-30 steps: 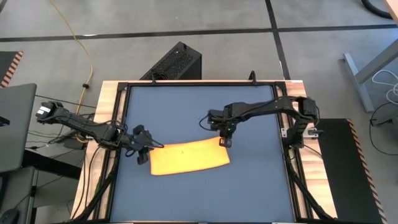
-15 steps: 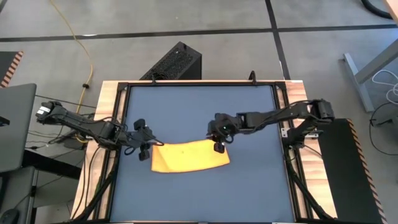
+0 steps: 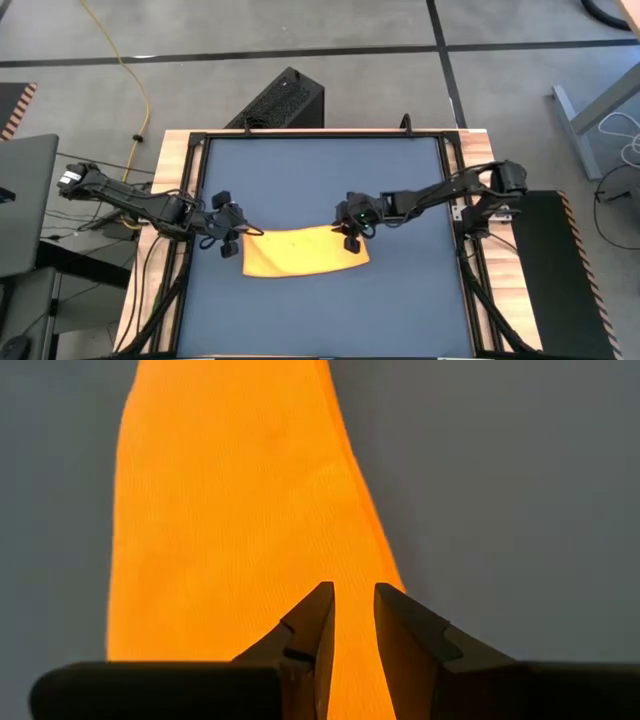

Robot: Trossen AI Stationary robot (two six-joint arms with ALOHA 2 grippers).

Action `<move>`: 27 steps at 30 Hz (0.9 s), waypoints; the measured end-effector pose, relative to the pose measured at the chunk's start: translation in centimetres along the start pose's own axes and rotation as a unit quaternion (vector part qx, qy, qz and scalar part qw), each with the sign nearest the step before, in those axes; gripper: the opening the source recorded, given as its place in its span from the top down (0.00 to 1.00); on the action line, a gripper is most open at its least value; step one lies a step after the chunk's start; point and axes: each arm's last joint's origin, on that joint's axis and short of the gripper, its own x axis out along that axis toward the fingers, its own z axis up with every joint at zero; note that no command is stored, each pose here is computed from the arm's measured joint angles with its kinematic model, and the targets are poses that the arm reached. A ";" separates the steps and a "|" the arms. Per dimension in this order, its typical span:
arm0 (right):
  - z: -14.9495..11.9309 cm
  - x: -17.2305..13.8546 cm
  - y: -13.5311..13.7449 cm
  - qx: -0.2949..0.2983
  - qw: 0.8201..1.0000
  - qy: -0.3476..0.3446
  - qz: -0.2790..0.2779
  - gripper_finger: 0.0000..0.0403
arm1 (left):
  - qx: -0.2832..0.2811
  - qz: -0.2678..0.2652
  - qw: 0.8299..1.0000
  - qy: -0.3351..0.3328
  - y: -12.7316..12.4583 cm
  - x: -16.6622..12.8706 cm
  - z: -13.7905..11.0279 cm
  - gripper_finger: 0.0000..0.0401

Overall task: Roll towel
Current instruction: Roll the orange microfiber towel

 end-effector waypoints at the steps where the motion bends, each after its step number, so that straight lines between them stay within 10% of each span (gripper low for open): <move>1: -0.1 0.4 0.0 -0.004 1.000 -0.003 0.001 0.75 | -0.004 0.001 1.000 0.003 0.0 0.0 -0.1 0.71; 10: -2.3 3.2 -0.5 -0.004 0.999 0.035 -0.005 0.75 | -0.009 0.010 1.000 -0.006 0.1 0.0 0.1 0.60; 17: -2.5 3.5 -0.8 -0.001 0.999 0.039 -0.009 0.75 | 0.004 -0.123 0.987 -0.106 -2.0 1.9 1.5 0.59; 27: -2.4 3.4 -1.0 0.001 0.999 0.038 -0.011 0.75 | 0.084 -0.169 0.979 -0.083 -4.1 5.0 1.0 0.61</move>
